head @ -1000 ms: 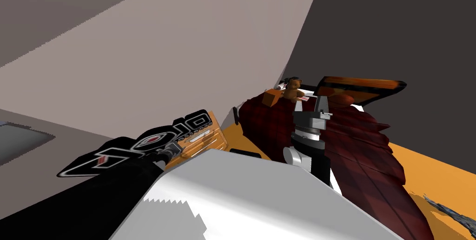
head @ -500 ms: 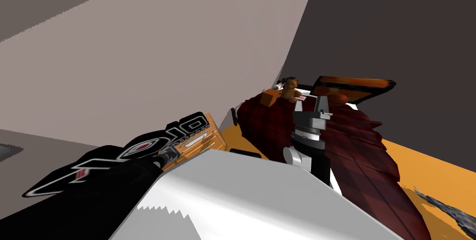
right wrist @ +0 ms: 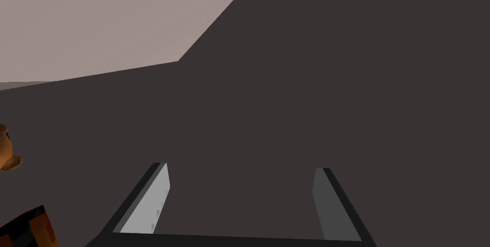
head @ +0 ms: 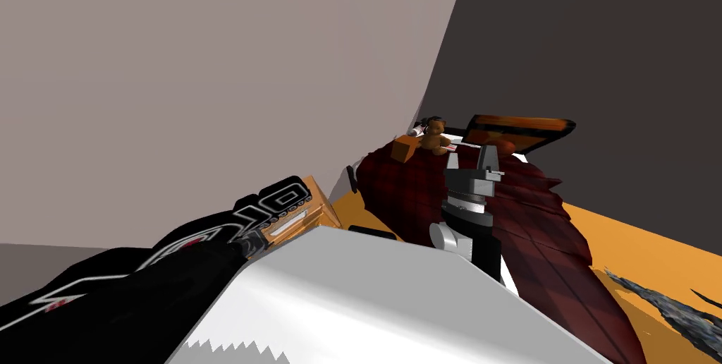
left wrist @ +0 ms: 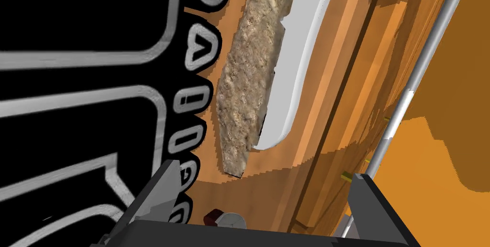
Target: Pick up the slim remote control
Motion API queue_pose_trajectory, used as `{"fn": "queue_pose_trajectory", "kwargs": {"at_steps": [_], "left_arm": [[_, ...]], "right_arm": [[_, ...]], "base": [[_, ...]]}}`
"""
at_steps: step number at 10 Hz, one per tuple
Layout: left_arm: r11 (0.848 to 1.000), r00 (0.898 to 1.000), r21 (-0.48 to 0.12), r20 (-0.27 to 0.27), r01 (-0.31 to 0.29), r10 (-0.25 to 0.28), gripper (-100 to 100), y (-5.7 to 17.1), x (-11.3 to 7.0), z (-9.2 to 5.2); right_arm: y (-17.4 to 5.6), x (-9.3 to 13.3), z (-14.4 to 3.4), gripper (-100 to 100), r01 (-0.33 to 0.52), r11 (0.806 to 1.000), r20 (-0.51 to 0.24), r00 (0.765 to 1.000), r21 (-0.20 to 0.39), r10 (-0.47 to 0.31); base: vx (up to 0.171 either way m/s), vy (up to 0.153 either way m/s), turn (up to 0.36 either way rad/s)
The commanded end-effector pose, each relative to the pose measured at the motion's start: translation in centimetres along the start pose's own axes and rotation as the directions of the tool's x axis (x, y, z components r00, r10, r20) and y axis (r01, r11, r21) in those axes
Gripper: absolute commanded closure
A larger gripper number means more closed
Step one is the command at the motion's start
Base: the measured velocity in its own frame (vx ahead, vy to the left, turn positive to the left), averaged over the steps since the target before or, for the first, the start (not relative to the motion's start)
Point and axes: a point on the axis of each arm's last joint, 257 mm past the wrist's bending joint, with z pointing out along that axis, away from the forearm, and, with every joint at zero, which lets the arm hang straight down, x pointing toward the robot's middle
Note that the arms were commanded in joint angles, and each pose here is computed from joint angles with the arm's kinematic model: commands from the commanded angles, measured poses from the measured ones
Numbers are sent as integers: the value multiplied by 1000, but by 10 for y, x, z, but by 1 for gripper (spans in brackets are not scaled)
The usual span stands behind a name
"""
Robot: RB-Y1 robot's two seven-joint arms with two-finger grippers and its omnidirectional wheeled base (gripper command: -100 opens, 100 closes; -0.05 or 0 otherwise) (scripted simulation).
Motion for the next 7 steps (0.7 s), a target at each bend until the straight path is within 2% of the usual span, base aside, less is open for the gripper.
{"fn": "queue_pose_trajectory", "kwargs": {"at_steps": [1, 4, 7], "left_arm": [[999, 1000, -45, 17, 5, -4, -100, 9, -8, 0], [989, 999, -146, 52, 18, -11, -100, 27, -25, 0], [977, 997, -211, 73, 25, -9, -100, 41, -33, -1]], "right_arm": [[0, 0, 0, 0, 0, 1000, 0, 1000, 0, 0], [0, 0, 0, 0, 0, 1000, 0, 1000, 0, 0], [0, 0, 0, 0, 0, 1000, 0, 1000, 0, 0]], "base": [[60, 13, -55], [62, 13, -104], [55, 27, -99]]}}
